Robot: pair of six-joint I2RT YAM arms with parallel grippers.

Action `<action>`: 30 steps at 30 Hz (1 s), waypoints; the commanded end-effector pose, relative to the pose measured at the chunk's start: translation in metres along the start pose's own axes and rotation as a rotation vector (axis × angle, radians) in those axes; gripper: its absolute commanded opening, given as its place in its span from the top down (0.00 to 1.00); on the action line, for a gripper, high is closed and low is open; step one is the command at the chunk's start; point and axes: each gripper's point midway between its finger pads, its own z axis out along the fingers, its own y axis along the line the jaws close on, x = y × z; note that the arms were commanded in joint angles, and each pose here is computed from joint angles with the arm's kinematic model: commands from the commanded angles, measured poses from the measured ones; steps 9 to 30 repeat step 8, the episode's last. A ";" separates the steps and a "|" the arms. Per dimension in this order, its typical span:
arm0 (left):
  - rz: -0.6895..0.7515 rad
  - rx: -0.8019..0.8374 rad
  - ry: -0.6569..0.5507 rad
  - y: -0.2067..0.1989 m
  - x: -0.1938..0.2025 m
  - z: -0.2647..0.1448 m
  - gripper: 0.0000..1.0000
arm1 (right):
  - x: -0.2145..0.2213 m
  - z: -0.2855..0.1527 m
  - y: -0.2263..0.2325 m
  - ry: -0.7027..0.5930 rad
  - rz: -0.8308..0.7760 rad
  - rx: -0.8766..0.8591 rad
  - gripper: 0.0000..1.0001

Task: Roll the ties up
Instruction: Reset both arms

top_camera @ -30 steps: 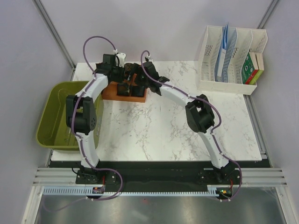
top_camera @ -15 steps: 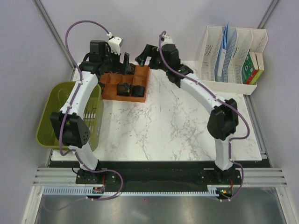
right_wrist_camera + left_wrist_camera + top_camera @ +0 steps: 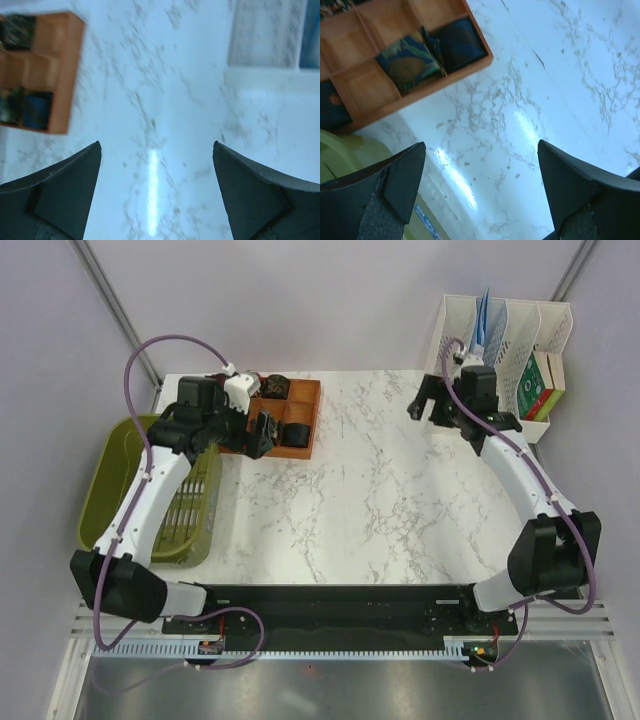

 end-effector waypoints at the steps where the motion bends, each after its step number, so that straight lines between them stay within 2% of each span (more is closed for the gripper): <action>1: -0.004 0.011 0.045 -0.013 0.043 -0.019 0.00 | 0.063 -0.034 -0.030 0.163 -0.079 0.014 0.02; 2: -0.021 0.017 0.081 -0.016 0.061 -0.016 0.00 | 0.076 -0.044 -0.035 0.179 -0.089 0.016 0.02; 6: -0.043 0.025 0.097 -0.024 0.085 -0.023 0.00 | 0.092 -0.067 -0.039 0.176 -0.116 0.016 0.02; 30: -0.028 0.015 0.073 -0.025 0.082 -0.030 0.00 | 0.088 -0.074 -0.033 0.158 -0.117 -0.008 0.02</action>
